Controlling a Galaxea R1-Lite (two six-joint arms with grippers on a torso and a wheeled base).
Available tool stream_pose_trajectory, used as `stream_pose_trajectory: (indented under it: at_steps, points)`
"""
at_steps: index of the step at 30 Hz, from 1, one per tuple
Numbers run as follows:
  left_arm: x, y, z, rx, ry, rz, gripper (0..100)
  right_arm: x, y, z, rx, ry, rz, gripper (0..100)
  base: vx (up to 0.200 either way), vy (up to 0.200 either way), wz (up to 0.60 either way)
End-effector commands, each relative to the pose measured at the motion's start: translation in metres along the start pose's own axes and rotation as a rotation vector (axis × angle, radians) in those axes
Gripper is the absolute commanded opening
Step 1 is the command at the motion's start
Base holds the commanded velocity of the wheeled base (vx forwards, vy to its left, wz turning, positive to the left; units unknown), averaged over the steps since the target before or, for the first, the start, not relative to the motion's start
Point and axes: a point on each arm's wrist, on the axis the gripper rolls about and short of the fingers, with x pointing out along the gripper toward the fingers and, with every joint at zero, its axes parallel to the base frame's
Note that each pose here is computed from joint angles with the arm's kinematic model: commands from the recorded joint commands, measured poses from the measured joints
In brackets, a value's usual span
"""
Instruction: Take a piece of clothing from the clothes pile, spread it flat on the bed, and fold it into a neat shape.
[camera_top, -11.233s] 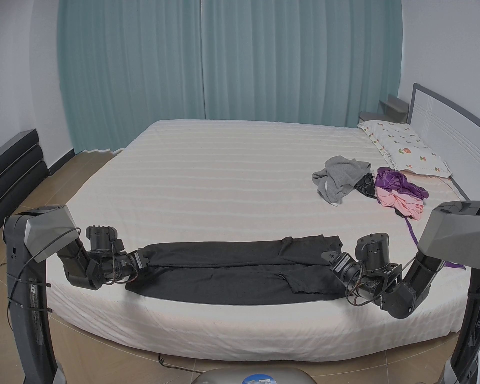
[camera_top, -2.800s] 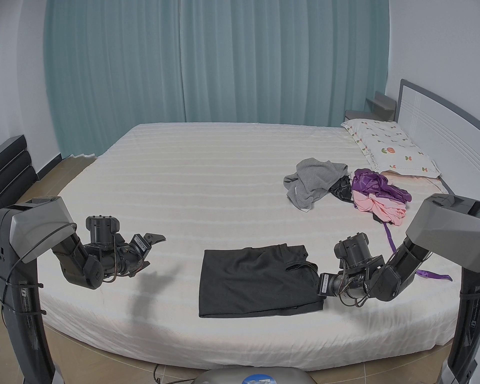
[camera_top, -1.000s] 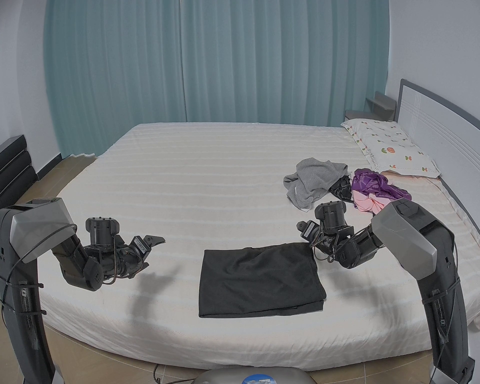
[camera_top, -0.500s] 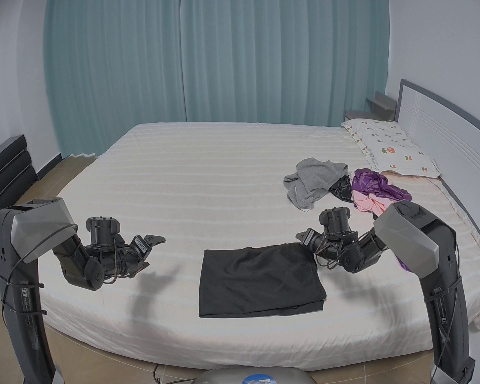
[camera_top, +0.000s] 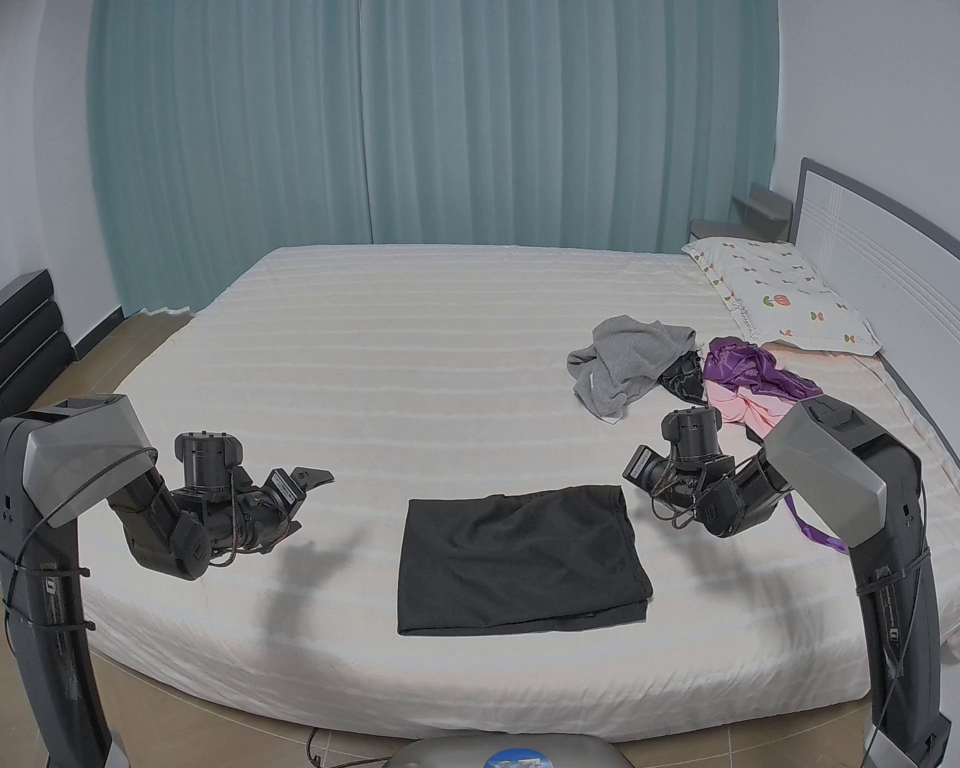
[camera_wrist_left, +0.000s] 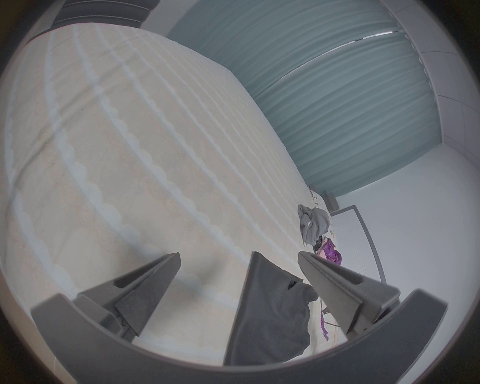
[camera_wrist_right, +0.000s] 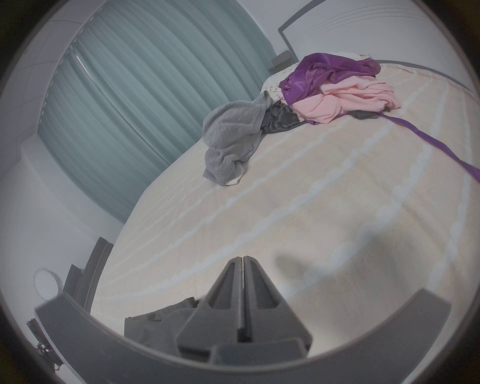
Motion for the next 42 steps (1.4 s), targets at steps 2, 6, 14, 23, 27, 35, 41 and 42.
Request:
stream_pose_trajectory:
  at_steps: [2, 6, 14, 23, 27, 35, 41, 42]
  points:
    - [0.005, -0.009, -0.006, 0.02, 0.0, -0.012, 100, -0.005, 0.003, 0.004, 0.013, -0.014, 0.014, 0, 0.0, 0.0, 0.0]
    - [0.01, -0.012, -0.01, 0.028, -0.022, 0.009, 100, -0.014, 0.005, 0.0, 0.022, 0.017, 0.026, 100, 0.0, 0.0, 0.0]
    - [0.02, -0.01, -0.014, 0.032, -0.031, 0.032, 100, -0.015, 0.01, -0.008, -0.009, 0.064, 0.087, 100, 0.0, 0.0, 0.0]
    - [0.029, -0.026, -0.021, 0.064, -0.024, -0.008, 100, -0.004, -0.006, -0.018, -0.045, 0.161, 0.098, 0, 0.0, 0.0, 0.0]
    - [0.041, -0.04, -0.039, 0.094, -0.017, -0.028, 100, -0.003, -0.006, -0.018, -0.054, 0.162, 0.105, 0, 0.0, 0.0, 0.0]
    - [0.069, -0.058, -0.053, 0.13, -0.025, -0.059, 100, -0.005, -0.01, -0.005, -0.032, 0.127, 0.092, 0, 0.0, 0.0, 0.0]
    - [0.089, -0.057, -0.05, 0.125, -0.024, -0.005, 100, -0.006, -0.018, 0.004, 0.035, 0.109, 0.079, 0, 0.0, 0.0, 0.0]
    - [0.092, -0.058, -0.049, 0.126, -0.025, -0.004, 100, -0.007, -0.018, 0.005, 0.041, 0.103, 0.083, 0, 0.0, 0.0, 0.0]
